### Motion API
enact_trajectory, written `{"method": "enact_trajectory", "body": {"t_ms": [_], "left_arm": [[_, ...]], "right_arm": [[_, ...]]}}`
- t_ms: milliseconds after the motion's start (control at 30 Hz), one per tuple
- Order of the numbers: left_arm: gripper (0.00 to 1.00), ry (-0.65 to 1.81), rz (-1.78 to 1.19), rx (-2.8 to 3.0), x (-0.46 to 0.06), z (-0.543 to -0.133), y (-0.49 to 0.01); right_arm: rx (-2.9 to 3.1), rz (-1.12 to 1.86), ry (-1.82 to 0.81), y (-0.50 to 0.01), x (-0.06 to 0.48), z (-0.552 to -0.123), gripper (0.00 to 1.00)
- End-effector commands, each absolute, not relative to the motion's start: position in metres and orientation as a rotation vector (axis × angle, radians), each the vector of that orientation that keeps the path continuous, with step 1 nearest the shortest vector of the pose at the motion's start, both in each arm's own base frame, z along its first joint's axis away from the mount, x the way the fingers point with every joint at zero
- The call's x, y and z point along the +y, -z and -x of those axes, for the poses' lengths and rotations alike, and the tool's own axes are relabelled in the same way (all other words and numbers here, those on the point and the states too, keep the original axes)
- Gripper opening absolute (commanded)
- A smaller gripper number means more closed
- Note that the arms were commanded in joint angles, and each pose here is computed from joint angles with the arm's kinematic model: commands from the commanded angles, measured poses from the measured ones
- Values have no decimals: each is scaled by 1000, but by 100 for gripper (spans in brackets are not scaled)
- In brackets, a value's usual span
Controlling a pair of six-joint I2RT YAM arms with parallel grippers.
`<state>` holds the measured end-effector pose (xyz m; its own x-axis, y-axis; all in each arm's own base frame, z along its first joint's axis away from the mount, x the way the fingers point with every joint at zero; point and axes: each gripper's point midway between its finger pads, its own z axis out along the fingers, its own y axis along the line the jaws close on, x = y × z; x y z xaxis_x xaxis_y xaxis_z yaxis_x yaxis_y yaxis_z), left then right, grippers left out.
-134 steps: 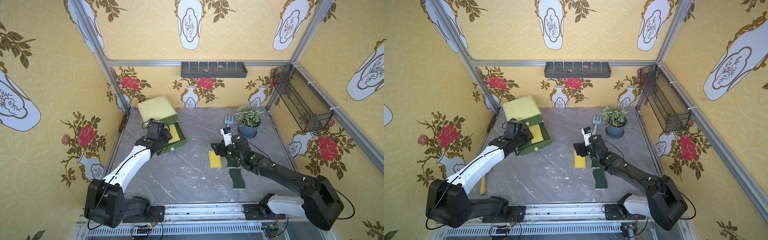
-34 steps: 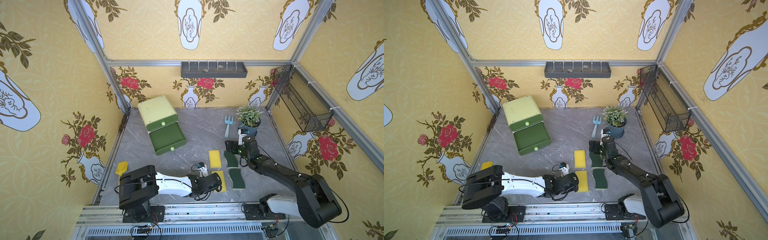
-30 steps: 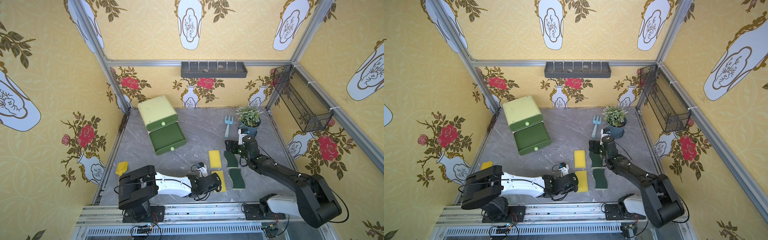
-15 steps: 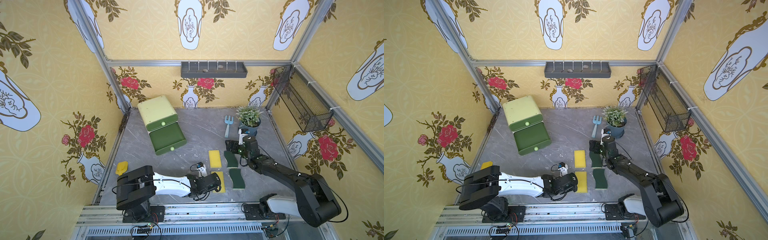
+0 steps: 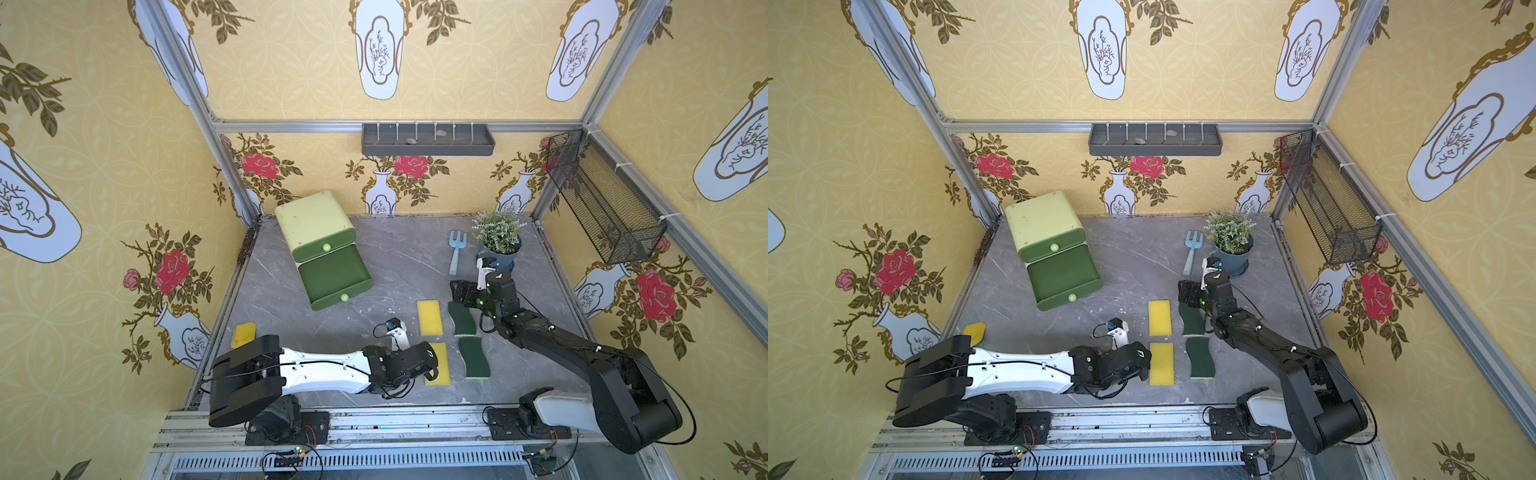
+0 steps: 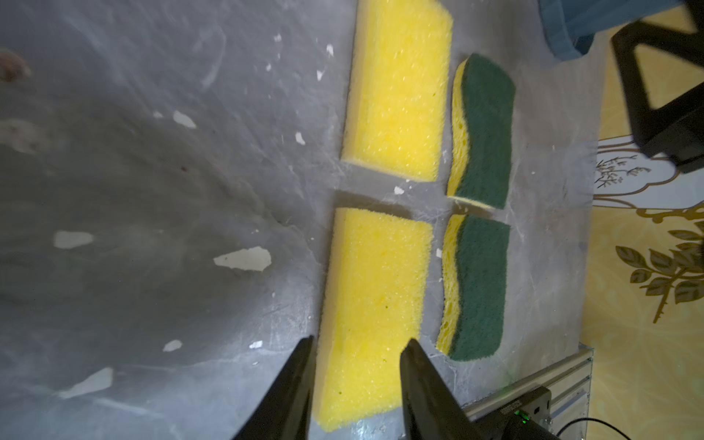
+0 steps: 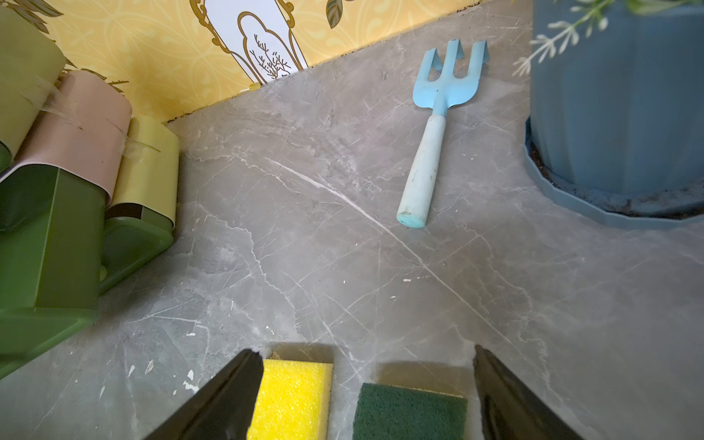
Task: Take the sponge out of the drawer
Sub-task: Place the sponge at the center of the board.
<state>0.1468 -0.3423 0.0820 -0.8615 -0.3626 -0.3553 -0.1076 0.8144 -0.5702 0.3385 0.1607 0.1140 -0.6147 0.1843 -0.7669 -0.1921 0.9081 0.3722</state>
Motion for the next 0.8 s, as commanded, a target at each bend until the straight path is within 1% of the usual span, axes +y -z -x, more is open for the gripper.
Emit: {"method": "enact_trajectory", "body": {"t_ms": [0,167,300,433,767], "left_arm": [[49,574,324,2457,-308,-161,-94],[62,417,335,2339,-270,-178,-122],[66,352,354,2312,-248,-191,-132],[67,304,373,2294,-226,-209,-133],[77,299,384,2239,-187,-257,-129]], "right_arm": [[2137,1,-550,-120,162,-342,89],[2135,14,-572,-121,166,-342,89],[2135,35,-597,-121,171,-341,89],[2139,40,-604,-121,172,-341,89],[2144,36,-595,-120,171,-341,89]]}}
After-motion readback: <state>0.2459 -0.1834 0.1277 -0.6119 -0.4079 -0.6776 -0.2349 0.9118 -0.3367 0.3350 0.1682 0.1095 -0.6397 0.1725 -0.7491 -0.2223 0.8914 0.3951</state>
